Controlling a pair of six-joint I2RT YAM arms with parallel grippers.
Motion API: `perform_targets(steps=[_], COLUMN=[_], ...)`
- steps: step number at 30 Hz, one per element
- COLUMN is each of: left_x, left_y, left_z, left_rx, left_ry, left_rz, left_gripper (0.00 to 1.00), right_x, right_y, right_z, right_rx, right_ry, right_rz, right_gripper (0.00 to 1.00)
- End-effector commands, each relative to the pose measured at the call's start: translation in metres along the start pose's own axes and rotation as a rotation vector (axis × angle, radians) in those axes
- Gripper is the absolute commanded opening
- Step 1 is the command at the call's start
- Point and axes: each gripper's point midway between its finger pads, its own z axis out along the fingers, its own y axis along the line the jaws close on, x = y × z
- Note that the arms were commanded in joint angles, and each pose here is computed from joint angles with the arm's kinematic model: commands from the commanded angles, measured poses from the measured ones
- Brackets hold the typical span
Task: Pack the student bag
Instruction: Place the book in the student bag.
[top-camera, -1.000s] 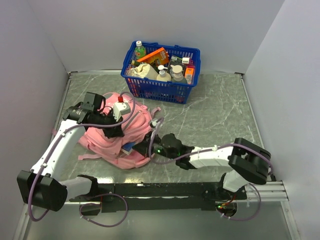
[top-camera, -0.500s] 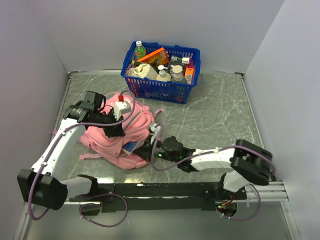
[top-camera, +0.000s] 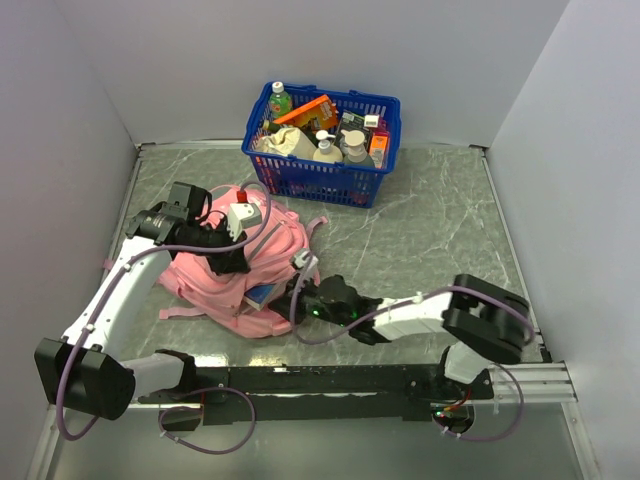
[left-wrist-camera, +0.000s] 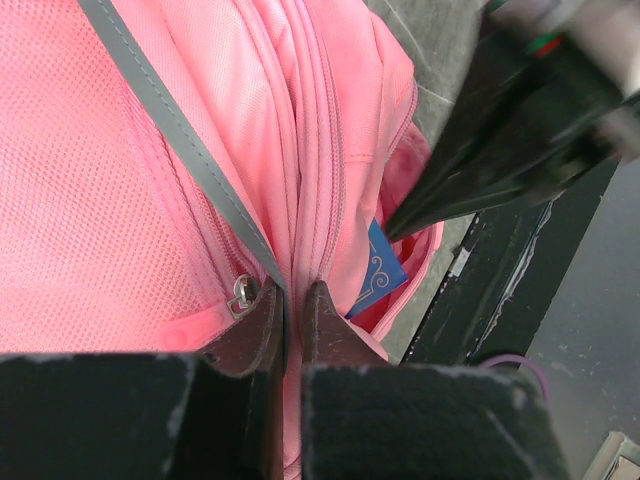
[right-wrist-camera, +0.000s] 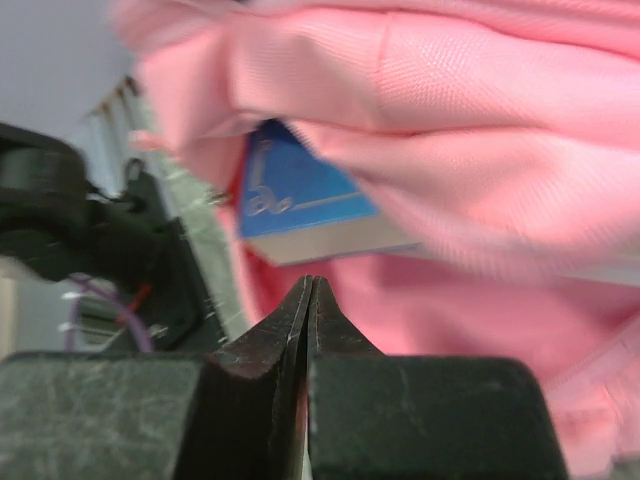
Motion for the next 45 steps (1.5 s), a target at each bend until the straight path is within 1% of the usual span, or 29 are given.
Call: perform_targets(steps=[1, 2, 3, 4, 6, 7, 10, 11, 13, 14, 15, 16, 17, 18, 19, 20, 24, 25, 26, 27, 29, 31, 32, 33, 34, 38, 41, 44, 45], left_x=[-0.039, -0.039, -0.038, -0.038, -0.035, -0.033, -0.033, -0.033, -0.03, -0.029, -0.029, -0.026, -0.024, -0.024, -0.025, -0.025, -0.031, -0.033, -0.033, -0.032, -0.028, -0.024, -0.022, -0.021, -0.019, -0.019, -0.02, -0.026, -0.027], left_y=[-0.023, -0.025, -0.026, -0.028, -0.033, -0.035, -0.039, -0.039, -0.037, -0.036, -0.035, -0.034, -0.032, -0.031, -0.03, -0.03, -0.03, -0.03, -0.031, -0.03, -0.03, -0.031, -0.031, -0.03, -0.029, -0.027, -0.024, -0.018, -0.017], left_z=[-0.01, -0.01, -0.009, -0.007, -0.005, -0.004, -0.004, -0.005, -0.006, -0.006, -0.007, -0.006, -0.006, -0.006, -0.007, -0.008, -0.016, -0.018, -0.019, -0.019, -0.019, -0.017, -0.017, -0.016, -0.016, -0.017, -0.017, -0.014, -0.013], left_rx=[0.095, 0.103, 0.111, 0.124, 0.151, 0.166, 0.185, 0.184, 0.167, 0.16, 0.147, 0.137, 0.126, 0.117, 0.111, 0.109, 0.098, 0.093, 0.093, 0.086, 0.086, 0.092, 0.093, 0.09, 0.086, 0.066, 0.05, 0.029, 0.025], left_ry=[-0.145, -0.146, -0.145, -0.145, -0.13, -0.122, -0.114, -0.113, -0.102, -0.097, -0.097, -0.092, -0.088, -0.088, -0.089, -0.087, -0.089, -0.091, -0.089, -0.085, -0.075, -0.06, -0.053, -0.049, -0.042, -0.047, -0.048, -0.073, -0.076], left_rz=[0.119, 0.116, 0.112, 0.107, 0.106, 0.105, 0.109, 0.114, 0.124, 0.126, 0.134, 0.135, 0.136, 0.141, 0.14, 0.142, 0.151, 0.159, 0.157, 0.157, 0.151, 0.145, 0.137, 0.136, 0.132, 0.14, 0.141, 0.138, 0.134], left_gripper=[0.01, 0.01, 0.01, 0.01, 0.01, 0.01, 0.01, 0.01, 0.01, 0.01, 0.01, 0.01, 0.01, 0.01, 0.01, 0.01, 0.01, 0.01, 0.01, 0.01, 0.01, 0.01, 0.01, 0.01, 0.01, 0.01, 0.01, 0.01, 0.01], right_x=[-0.029, -0.033, -0.05, -0.048, -0.066, -0.063, -0.076, -0.074, -0.081, -0.064, -0.075, -0.073, -0.053, -0.059, -0.056, -0.037, -0.033, -0.034, -0.044, -0.043, -0.055, -0.068, -0.071, -0.076, -0.085, -0.098, -0.102, -0.102, -0.102], right_y=[0.016, 0.018, 0.031, 0.033, 0.051, 0.053, 0.072, 0.073, 0.076, 0.064, 0.068, 0.068, 0.054, 0.057, 0.056, 0.044, 0.021, 0.016, 0.006, -0.001, -0.01, -0.009, -0.019, -0.013, -0.011, 0.012, 0.025, 0.03, 0.029], right_z=[0.033, 0.038, 0.045, 0.052, 0.065, 0.072, 0.084, 0.083, 0.068, 0.057, 0.04, 0.03, 0.017, 0.002, -0.006, -0.016, -0.043, -0.047, -0.055, -0.055, -0.057, -0.056, -0.052, -0.051, -0.047, -0.042, -0.052, -0.064, -0.065], right_rx=[-0.05, -0.058, -0.095, -0.099, -0.133, -0.141, -0.183, -0.18, -0.187, -0.164, -0.176, -0.186, -0.164, -0.177, -0.181, -0.163, -0.168, -0.165, -0.181, -0.182, -0.214, -0.256, -0.249, -0.288, -0.308, -0.415, -0.469, -0.488, -0.481], right_ry=[-0.108, -0.123, -0.17, -0.167, -0.203, -0.198, -0.213, -0.21, -0.233, -0.204, -0.235, -0.243, -0.205, -0.228, -0.23, -0.198, -0.247, -0.26, -0.309, -0.312, -0.355, -0.393, -0.405, -0.398, -0.412, -0.394, -0.39, -0.391, -0.394], right_rz=[-0.035, -0.033, -0.035, -0.04, -0.064, -0.074, -0.12, -0.132, -0.131, -0.131, -0.123, -0.105, -0.095, -0.085, -0.056, -0.04, 0.083, 0.147, 0.173, 0.199, 0.263, 0.316, 0.336, 0.365, 0.369, 0.33, 0.287, 0.264, 0.267], right_gripper=[0.0, 0.0, 0.0, 0.0, 0.0, 0.0, 0.0, 0.13, 0.29, 0.41, 0.44, 0.47, 0.48, 0.48, 0.48, 0.49, 0.5, 0.51, 0.52, 0.52, 0.52, 0.52, 0.53, 0.53, 0.53, 0.52, 0.57, 0.69, 0.71])
